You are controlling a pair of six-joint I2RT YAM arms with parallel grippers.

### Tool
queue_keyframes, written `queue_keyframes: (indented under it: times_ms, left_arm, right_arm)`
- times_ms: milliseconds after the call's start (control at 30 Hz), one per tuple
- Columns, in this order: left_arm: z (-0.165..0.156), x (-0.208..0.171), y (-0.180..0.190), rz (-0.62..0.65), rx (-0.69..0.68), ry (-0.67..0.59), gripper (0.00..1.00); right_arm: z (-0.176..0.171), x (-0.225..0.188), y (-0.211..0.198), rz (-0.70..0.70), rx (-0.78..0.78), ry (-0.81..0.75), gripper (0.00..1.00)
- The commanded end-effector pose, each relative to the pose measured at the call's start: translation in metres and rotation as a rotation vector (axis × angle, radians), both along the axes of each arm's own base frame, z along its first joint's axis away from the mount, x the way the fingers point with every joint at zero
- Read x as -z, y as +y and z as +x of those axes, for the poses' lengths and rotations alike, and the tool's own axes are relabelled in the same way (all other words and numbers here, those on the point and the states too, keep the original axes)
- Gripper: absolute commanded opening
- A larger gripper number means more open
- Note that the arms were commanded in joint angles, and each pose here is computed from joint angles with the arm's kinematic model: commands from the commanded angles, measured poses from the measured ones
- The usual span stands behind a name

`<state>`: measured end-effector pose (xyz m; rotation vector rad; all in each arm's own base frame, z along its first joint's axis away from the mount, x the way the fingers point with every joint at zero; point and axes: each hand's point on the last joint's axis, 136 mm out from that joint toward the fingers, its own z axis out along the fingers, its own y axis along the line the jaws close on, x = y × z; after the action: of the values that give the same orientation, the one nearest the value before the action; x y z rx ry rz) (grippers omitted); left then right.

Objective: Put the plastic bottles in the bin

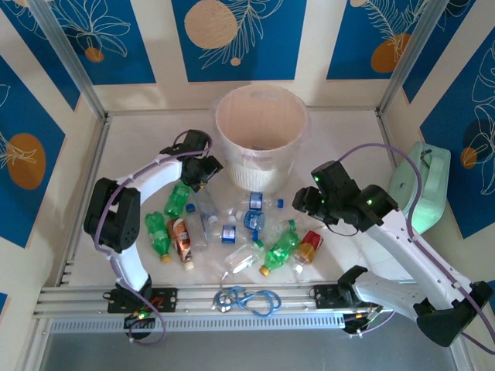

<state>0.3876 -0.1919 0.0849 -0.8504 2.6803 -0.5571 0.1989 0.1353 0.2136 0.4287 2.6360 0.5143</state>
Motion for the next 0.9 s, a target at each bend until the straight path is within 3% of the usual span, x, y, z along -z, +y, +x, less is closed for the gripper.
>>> queue_keyframes:
  times_ms: [0, 267, 867]
  left_arm:
    - [-0.006, -0.001, 0.007, 0.067, 0.018, 0.018, 0.74]
    - [0.01, 0.004, -0.013, 0.042, 0.049, 0.018, 0.74]
    - [0.012, 0.035, -0.007, 0.136, 0.067, 0.102, 0.7]
  right_arm:
    - [-0.002, 0.003, 0.002, 0.012, 0.001, 0.015, 0.55]
    - [-0.002, 0.0, 0.001, 0.011, 0.002, 0.012, 0.55]
    - [-0.002, -0.006, 0.0, 0.007, 0.001, 0.002, 0.55]
